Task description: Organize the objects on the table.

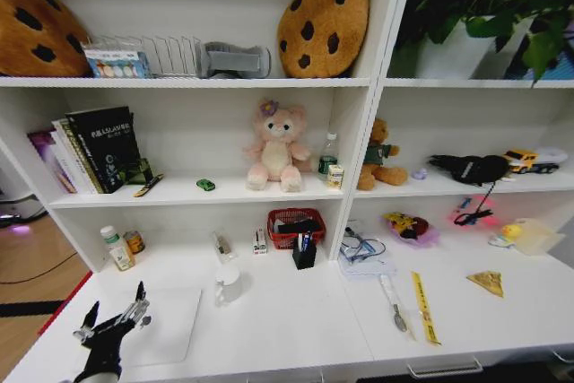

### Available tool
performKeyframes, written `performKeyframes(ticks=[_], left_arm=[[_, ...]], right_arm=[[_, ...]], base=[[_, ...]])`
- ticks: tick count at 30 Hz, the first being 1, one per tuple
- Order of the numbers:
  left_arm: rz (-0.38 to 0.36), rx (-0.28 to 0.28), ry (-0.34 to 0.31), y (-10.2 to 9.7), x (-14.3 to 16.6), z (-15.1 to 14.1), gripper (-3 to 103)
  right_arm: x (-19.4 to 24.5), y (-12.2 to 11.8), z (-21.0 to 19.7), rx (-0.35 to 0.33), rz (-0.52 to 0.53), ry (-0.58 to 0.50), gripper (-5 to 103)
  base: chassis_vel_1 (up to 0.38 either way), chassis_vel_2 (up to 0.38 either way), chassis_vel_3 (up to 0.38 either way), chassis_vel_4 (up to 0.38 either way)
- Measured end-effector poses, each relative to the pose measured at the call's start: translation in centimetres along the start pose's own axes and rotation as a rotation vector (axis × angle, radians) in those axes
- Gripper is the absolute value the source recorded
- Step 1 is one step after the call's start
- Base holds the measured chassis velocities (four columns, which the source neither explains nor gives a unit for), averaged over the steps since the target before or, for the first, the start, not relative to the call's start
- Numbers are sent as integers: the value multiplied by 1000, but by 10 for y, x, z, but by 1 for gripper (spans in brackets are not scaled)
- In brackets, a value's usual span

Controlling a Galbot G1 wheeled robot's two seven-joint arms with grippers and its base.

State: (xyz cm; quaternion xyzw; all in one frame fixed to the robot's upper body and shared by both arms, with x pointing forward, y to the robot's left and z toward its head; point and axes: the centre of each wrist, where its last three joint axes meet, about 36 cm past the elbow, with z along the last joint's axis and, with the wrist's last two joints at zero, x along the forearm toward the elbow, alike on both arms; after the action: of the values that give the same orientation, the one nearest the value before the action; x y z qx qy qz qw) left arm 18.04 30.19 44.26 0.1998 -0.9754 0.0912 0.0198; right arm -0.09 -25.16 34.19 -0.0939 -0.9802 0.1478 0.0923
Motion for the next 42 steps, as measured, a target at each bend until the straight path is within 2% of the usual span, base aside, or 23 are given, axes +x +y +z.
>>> performKeyframes(ticks=[1, 2, 3, 4, 9, 10, 11, 13, 18, 28, 42], left_arm=[[0, 2, -1, 1, 1, 0, 100], [0, 2, -1, 1, 1, 0, 100], [1, 5, -3, 2, 1, 0, 100], [2, 6, -4, 2, 2, -1, 100], [5, 8, -6, 1, 2, -3, 100], [13, 7, -9, 0, 3, -6, 100], [13, 7, -9, 0, 3, -6, 100], [37, -3, -17, -1, 4, -13, 100], [72, -16, -25, -3, 1, -26, 100], [74, -18, -20, -7, -1, -24, 100], [61, -29, -11, -1, -3, -20, 100]], right_arm=[[-7, -1, -20, -20, 11, -22, 100], [-7, -1, -20, -20, 11, -22, 100], [-19, -3, -46, -58, 17, -45, 100], [-25, -3, -55, -77, 21, -52, 100], [-36, -4, -70, -110, 24, -59, 100], [-51, -6, -88, -151, 19, -69, 100], [-51, -6, -88, -151, 19, -69, 100], [-76, -12, -119, -200, -17, -115, 100], [-112, -38, -144, -210, -54, -184, 100], [-157, -72, -144, -212, -81, -228, 100], [-173, -79, -117, -198, -39, -194, 100]], base=[[0, 0, 0, 0], [0, 0, 0, 0], [0, 0, 0, 0], [0, 0, 0, 0], [0, 0, 0, 0], [0, 0, 0, 0], [0, 0, 0, 0], [0, 0, 0, 0], [0, 0, 0, 0], [0, 0, 0, 0], [-115, -120, 108, 120]])
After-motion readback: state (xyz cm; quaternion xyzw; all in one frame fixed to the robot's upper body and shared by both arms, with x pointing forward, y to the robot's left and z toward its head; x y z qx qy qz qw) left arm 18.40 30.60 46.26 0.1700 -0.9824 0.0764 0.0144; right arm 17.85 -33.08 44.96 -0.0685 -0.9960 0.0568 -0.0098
